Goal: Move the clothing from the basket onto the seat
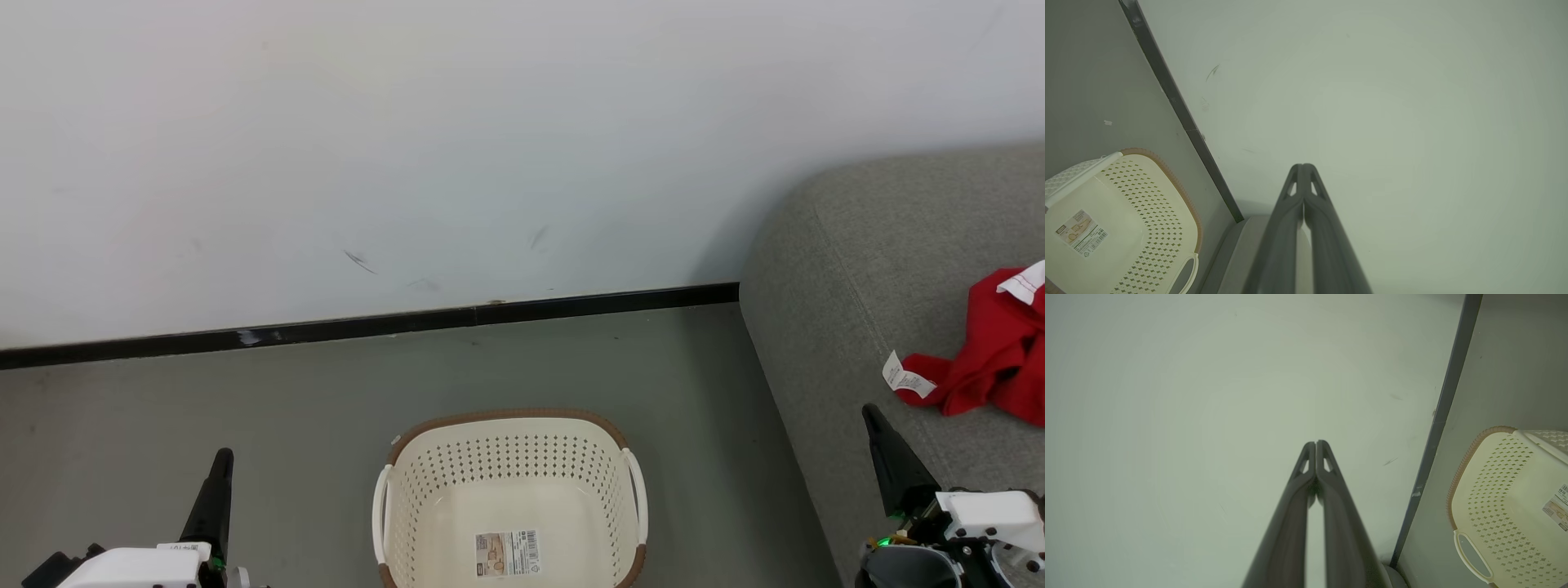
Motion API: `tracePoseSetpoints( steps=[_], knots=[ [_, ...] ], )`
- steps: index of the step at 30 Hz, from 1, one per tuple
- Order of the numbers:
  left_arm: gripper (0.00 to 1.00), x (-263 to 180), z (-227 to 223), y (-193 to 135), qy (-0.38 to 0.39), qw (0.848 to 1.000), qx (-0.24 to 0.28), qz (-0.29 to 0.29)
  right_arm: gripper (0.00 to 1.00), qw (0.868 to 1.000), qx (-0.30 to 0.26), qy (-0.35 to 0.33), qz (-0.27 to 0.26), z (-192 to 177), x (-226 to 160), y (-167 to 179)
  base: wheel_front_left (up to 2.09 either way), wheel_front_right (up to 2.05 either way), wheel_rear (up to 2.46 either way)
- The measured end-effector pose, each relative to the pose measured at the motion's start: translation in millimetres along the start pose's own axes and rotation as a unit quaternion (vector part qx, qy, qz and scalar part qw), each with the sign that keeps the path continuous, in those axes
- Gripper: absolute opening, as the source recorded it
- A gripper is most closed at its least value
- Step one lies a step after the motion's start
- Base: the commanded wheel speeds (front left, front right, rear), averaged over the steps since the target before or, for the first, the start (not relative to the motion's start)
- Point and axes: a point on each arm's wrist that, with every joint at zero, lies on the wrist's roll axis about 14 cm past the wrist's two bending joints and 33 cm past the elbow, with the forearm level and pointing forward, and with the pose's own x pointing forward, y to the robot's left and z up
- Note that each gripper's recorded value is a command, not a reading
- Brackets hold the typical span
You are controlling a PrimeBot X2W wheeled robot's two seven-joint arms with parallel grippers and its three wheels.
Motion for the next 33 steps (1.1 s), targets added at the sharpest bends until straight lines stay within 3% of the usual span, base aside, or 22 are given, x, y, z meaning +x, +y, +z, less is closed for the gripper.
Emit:
tracePoseSetpoints(
  steps=[33],
  knots=[
    [0.0, 0.1, 0.0, -0.8, 0.0, 1.0, 0.0, -0.001, 0.0, 1.0, 0.0, 0.001, 0.001, -0.8, 0.1, 0.4, 0.0, 0.0, 0.0]
  ],
)
